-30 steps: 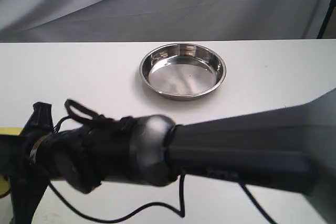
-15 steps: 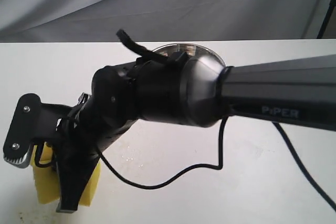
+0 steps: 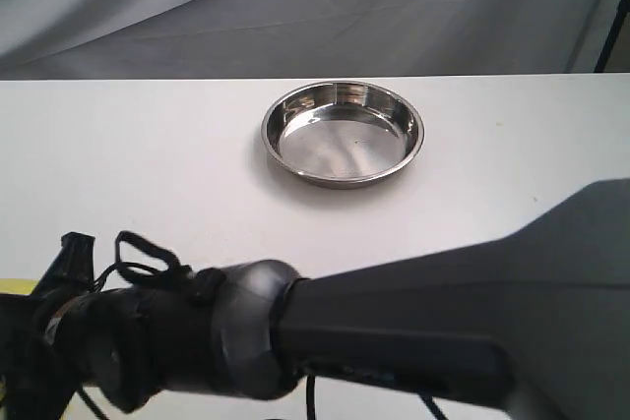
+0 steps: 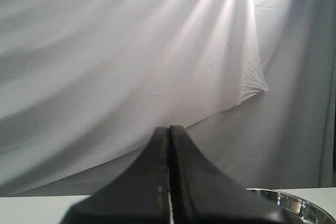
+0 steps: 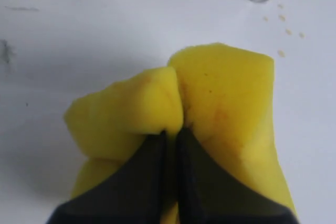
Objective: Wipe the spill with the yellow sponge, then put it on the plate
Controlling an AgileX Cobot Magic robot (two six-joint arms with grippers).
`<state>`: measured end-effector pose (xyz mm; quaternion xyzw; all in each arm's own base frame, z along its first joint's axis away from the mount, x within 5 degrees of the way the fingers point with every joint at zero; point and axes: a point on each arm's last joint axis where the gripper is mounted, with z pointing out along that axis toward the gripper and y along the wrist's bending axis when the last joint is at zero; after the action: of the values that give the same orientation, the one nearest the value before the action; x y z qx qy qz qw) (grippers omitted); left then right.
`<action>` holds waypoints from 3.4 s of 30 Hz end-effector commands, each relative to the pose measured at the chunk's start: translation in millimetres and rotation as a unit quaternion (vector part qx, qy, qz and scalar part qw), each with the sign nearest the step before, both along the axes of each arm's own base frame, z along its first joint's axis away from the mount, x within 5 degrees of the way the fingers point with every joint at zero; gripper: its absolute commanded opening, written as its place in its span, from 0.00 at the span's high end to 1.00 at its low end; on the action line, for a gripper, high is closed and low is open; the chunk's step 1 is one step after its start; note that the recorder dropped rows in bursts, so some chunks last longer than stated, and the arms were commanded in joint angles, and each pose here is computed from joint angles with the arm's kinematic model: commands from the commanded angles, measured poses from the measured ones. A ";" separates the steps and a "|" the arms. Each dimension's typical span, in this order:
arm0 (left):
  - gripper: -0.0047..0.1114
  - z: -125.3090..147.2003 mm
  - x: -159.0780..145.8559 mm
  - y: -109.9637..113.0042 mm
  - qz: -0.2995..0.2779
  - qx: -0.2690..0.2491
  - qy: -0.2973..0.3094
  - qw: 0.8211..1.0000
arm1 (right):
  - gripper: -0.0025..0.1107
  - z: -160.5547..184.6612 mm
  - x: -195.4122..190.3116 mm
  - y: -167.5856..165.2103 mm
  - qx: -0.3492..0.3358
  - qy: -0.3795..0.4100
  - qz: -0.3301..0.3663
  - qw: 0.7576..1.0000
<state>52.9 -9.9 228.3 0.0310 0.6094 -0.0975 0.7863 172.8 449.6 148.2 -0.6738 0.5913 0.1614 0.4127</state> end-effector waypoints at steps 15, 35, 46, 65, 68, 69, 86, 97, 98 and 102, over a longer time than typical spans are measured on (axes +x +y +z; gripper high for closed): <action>0.96 1.2 -0.7 -0.2 -0.003 -0.004 -0.005 1.000 | 0.98 -21.0 -15.2 23.0 0.137 0.022 -0.082 0.987; 0.96 1.2 -0.7 -0.2 -0.003 -0.004 -0.005 1.000 | 0.98 -24.9 -21.1 33.3 -0.026 0.097 -0.050 0.994; 0.96 1.2 -0.7 -0.2 -0.003 -0.003 -0.006 1.000 | 0.98 -44.4 -16.8 2.9 -0.213 0.113 -0.064 0.969; 0.96 1.2 -0.7 -0.2 -0.003 -0.003 -0.005 1.000 | 0.98 -69.2 38.8 -78.3 -0.428 0.132 -0.178 0.876; 0.96 1.2 -0.7 -0.2 -0.003 -0.003 -0.005 1.000 | 0.98 -76.5 56.0 -98.5 -0.442 0.129 -0.216 0.861; 0.96 1.2 -0.7 -0.2 -0.003 -0.003 -0.005 1.000 | 0.98 -78.5 61.8 -105.4 -0.445 0.132 -0.227 0.856; 0.96 1.2 -0.7 -0.2 -0.003 -0.004 -0.005 1.000 | 0.98 -82.2 116.3 -158.7 -0.437 0.193 -0.306 0.823; 0.96 1.2 -0.7 -0.2 -0.003 -0.003 -0.005 1.000 | 0.98 -80.5 139.0 -189.1 -0.461 0.195 -0.336 0.798; 0.96 1.2 -0.7 -0.2 -0.003 -0.003 -0.005 1.000 | 0.98 -80.4 141.6 -192.2 -0.461 0.197 -0.340 0.796; 0.96 1.2 -0.7 -0.2 -0.003 -0.003 -0.005 1.000 | 0.98 -75.6 152.0 -203.6 -0.451 0.201 -0.358 0.793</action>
<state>52.9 -9.9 228.3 0.0310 0.6094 -0.0975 0.7863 320.8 292.7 110.8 -0.4776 0.8729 -0.0596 0.0806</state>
